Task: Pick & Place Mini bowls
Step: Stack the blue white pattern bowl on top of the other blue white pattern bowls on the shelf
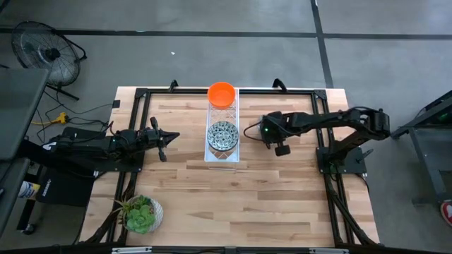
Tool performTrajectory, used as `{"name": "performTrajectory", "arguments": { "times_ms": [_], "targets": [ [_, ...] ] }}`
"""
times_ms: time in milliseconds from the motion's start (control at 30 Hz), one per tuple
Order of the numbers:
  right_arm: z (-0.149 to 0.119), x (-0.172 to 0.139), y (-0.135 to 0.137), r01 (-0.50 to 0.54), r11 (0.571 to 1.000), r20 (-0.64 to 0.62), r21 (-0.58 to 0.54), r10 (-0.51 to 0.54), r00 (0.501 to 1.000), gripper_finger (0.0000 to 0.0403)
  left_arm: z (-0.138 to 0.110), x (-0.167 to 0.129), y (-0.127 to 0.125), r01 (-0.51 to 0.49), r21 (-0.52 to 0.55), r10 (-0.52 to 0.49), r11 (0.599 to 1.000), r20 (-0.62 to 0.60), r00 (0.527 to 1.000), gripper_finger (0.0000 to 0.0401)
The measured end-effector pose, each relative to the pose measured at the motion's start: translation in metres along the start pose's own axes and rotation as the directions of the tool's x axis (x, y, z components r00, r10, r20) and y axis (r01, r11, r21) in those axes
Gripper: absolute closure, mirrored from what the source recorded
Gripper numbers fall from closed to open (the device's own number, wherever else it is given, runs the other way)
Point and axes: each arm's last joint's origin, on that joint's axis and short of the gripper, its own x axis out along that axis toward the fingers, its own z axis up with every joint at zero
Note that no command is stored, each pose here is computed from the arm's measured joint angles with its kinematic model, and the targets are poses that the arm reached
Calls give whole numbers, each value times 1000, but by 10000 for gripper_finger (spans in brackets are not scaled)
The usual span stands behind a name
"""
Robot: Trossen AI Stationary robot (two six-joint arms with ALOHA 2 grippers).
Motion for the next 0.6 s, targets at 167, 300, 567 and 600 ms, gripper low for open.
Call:
{"name": "performTrajectory", "arguments": {
  "times_ms": [167, 300, 567, 600],
  "targets": [
    [4, -10, 4, -2, 1000, -30, -18, 2, 1000, 402, 0, 0, 0, 1, 0, -1, 1000, -1, 1000, 400],
    [8, -18, 9, 33, 998, -66, -45, -36, 997, 402, 0, 0, 0, 0, 0, 0, 1000, 0, 1000, 400],
    [18, -40, 16, 92, 995, -116, -25, -94, 989, 402, 0, 0, 0, 0, 0, 0, 1000, 0, 1000, 400],
    [19, -44, 17, 91, 996, -120, -18, -92, 988, 402, 0, 0, 0, 0, 0, 0, 1000, 0, 1000, 400]
  ]
}}
